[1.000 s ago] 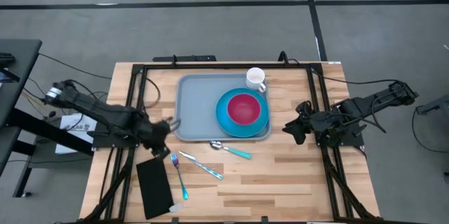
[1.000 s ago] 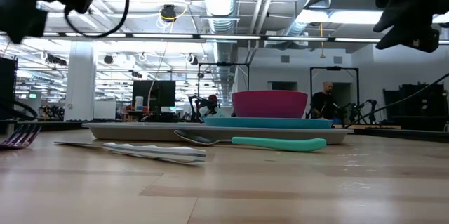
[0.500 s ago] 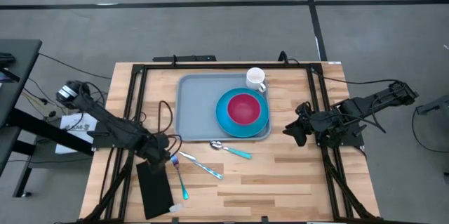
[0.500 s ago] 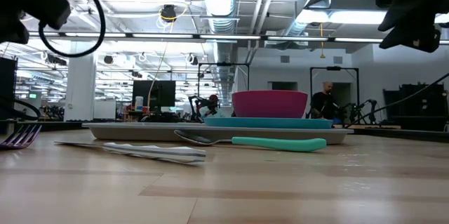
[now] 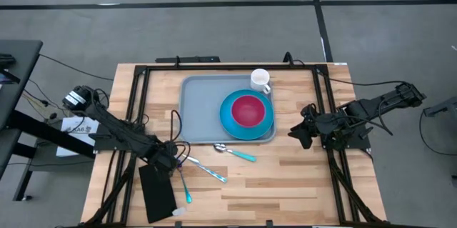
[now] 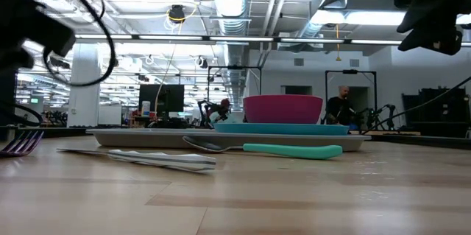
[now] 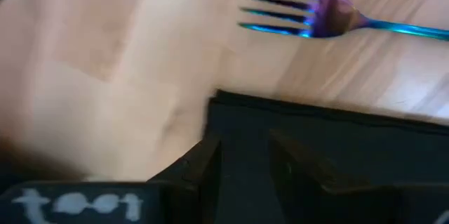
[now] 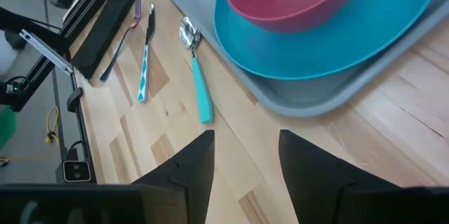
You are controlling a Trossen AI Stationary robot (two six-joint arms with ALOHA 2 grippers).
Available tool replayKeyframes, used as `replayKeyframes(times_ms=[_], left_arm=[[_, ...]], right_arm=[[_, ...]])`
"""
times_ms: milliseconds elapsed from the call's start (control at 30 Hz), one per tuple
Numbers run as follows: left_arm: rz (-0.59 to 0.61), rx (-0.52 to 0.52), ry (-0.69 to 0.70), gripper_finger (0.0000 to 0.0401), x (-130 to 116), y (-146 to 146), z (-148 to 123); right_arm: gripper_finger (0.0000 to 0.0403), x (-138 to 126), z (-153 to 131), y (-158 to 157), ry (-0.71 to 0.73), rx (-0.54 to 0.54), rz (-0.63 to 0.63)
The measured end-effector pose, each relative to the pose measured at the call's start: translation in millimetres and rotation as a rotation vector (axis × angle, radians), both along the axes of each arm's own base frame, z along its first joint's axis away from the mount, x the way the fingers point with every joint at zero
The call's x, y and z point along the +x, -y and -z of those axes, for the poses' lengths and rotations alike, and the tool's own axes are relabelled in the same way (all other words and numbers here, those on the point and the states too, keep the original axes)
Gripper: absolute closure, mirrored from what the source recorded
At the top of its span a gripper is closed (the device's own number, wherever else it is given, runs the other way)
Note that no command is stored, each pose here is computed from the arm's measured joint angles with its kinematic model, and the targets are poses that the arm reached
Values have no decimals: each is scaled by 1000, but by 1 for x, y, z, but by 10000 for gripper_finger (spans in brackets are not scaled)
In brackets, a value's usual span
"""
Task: Set up tray
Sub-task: Put the black napkin to the left of the blue plate on the gray serving tray
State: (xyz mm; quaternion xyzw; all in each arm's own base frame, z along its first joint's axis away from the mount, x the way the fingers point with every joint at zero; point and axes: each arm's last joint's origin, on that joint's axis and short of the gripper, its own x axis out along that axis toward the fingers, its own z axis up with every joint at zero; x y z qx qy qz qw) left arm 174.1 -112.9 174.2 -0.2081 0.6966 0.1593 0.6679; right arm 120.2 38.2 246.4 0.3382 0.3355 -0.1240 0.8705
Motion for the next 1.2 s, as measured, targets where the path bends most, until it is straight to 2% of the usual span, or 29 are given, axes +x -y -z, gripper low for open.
replayKeyframes(times_ms=[133, 533, 667, 800, 967, 1200], left_arm=[[-54, -64, -42, 298, -5, -1, 12], [-41, -32, -29, 297, -8, -3, 10], [-78, -39, -37, 296, -7, -3, 10], [-147, -28, -37, 271, -7, -4, 10], [-169, -21, -29, 225, -7, -4, 10], [-122, -20, -28, 187, -7, -4, 10]], right_arm=[[254, 0, 0, 0, -1, 3, -3], [254, 0, 0, -1, -5, 15, -17], [252, 0, 0, -1, -6, 16, -18], [255, 0, 0, -1, -6, 16, -18], [256, 0, 0, -1, -6, 16, -18], [255, 0, 0, -1, -6, 15, -18]])
